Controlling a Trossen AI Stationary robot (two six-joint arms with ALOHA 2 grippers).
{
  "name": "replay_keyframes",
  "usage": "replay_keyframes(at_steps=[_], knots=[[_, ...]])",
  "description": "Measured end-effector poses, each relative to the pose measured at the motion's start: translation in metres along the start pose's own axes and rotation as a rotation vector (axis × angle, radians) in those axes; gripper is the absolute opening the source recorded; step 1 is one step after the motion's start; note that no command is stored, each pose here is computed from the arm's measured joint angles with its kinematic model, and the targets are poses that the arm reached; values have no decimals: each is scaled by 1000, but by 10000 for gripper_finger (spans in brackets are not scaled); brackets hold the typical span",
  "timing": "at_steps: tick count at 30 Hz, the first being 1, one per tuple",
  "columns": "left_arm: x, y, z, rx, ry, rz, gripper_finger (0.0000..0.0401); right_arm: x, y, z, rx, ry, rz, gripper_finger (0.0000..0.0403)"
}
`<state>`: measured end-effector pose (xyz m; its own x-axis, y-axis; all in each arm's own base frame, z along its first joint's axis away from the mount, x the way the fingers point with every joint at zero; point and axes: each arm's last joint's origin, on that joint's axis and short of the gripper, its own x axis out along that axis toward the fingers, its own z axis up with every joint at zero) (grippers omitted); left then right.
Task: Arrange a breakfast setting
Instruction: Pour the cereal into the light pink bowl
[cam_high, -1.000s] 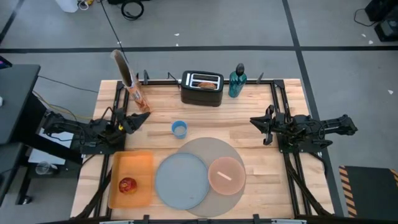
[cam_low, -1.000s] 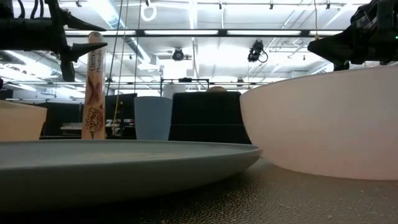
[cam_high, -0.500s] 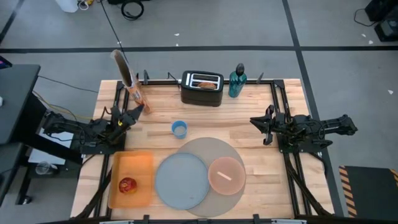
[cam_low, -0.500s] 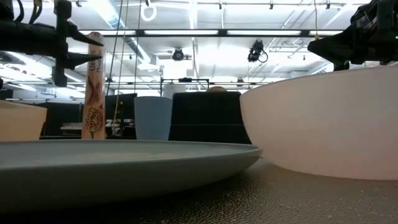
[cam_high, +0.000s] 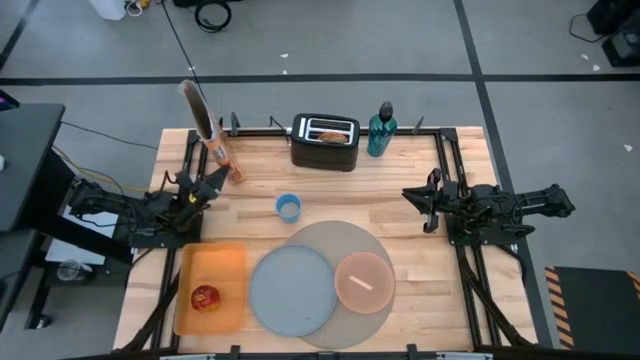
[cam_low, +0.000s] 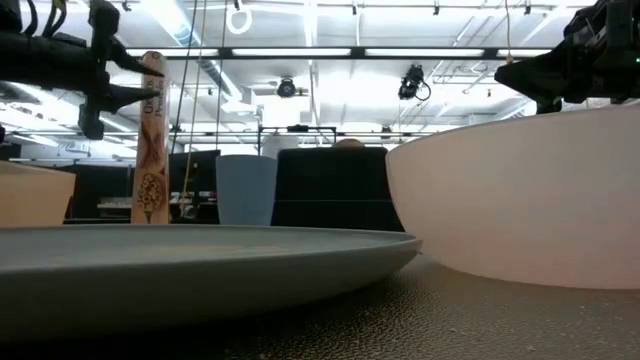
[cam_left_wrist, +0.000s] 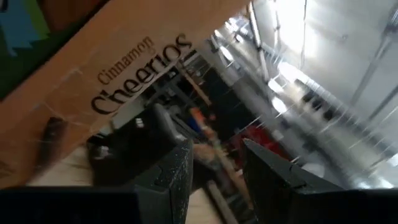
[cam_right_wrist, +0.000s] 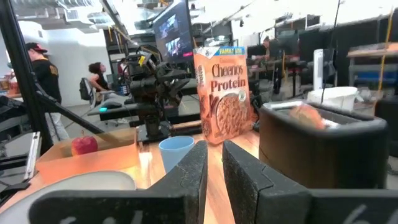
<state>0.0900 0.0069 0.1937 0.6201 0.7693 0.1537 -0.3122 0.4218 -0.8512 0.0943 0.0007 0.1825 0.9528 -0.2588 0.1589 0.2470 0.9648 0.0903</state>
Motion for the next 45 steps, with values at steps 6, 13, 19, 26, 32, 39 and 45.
replay_keyframes(at_steps=[6,13,19,26,32,39,45], knots=[[-1,-10,8,-163,1,-112,141,-2,-12,19,234,-214,-286,57],[-1,-43,30,-167,73,-366,141,-8,-25,37,604,-514,-470,57],[7,-80,53,53,83,-293,141,0,-24,62,576,-509,-359,57],[13,-101,62,257,245,-80,141,33,-26,104,520,-428,-504,57],[17,-118,71,368,319,51,141,82,-30,136,393,-334,-476,57],[27,-140,70,546,330,142,141,137,-41,142,361,-208,-317,57],[30,-138,57,525,438,182,141,163,-43,135,373,-162,-256,57]])
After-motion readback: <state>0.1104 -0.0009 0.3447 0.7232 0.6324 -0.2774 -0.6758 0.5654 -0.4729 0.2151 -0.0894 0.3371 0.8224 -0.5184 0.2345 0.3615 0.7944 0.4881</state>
